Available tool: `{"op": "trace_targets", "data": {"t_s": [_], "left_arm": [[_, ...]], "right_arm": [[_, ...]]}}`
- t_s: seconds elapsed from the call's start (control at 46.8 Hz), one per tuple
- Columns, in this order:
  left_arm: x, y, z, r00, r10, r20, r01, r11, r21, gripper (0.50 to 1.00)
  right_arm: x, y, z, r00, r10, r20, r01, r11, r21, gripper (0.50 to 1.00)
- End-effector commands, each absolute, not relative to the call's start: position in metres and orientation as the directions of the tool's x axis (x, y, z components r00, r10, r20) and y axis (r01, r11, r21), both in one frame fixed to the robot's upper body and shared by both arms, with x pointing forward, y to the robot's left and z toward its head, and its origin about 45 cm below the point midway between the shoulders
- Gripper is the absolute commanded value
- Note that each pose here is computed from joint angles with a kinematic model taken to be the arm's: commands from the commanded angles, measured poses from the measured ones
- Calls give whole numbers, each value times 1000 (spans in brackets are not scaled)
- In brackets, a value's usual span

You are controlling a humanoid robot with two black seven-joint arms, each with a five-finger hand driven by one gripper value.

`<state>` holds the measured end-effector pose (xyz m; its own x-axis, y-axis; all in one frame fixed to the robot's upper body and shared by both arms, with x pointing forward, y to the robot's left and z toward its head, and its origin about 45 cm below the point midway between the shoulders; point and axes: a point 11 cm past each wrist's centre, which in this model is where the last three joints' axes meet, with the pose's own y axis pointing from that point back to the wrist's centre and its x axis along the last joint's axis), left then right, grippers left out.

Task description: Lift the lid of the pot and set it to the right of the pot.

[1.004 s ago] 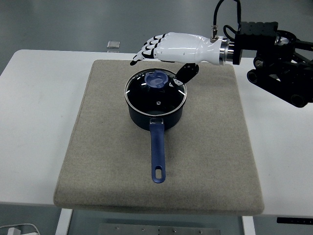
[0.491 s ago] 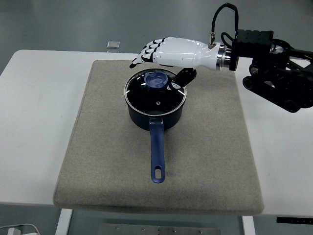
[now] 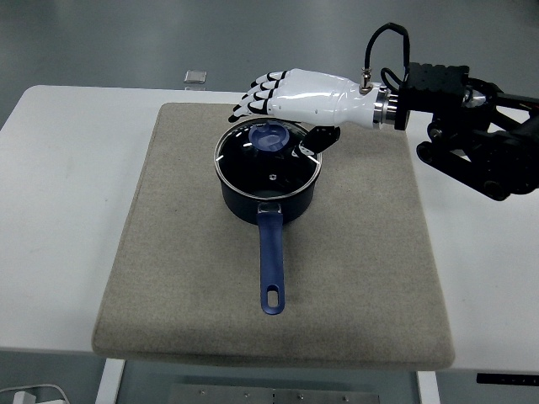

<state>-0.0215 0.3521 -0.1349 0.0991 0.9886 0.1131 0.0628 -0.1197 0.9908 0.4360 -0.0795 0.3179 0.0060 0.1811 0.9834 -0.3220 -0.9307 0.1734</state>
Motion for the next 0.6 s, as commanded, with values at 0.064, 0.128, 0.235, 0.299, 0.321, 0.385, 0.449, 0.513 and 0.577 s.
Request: {"op": "trace_targets", "data": {"t_s": [0.064,0.128,0.235,0.299,0.321,0.385,0.449,0.513,0.577], "left_arm": [[-21,352,-135,98,989,113,63,-120,991,1000],[-21,352,-135,99,989,113,63,-120,991,1000],[-21,352,-135,99,989,113,63,-120,991,1000],[-21,352,-135,99,989,113,63,-120,991,1000],[-21,352,-135,99,989,113,63,-120,991,1000],[-21,352,-135,99,989,113,63,-120,991,1000],[-21,352,-135,98,989,113,63,-120,991,1000],[-21,352,-135,99,989,113,63,-120,991,1000],[-21,352,-135,99,989,113,63,-120,991,1000]], "right_arm": [[436,-81,311,-23,199,980,-320,-930,181,909],[437,-81,309,-30,203,979,-323,-929,183,909],[443,-86,310,-68,217,974,-340,-923,182,909],[446,-89,310,-90,228,969,-349,-919,184,909],[446,-89,311,-95,228,969,-348,-920,182,909],[447,-90,313,-104,228,968,-351,-919,179,909],[447,-90,313,-109,236,966,-350,-918,185,909],[447,-91,311,-113,250,962,-348,-917,198,907],[447,-91,310,-114,253,961,-347,-916,200,907]]}}
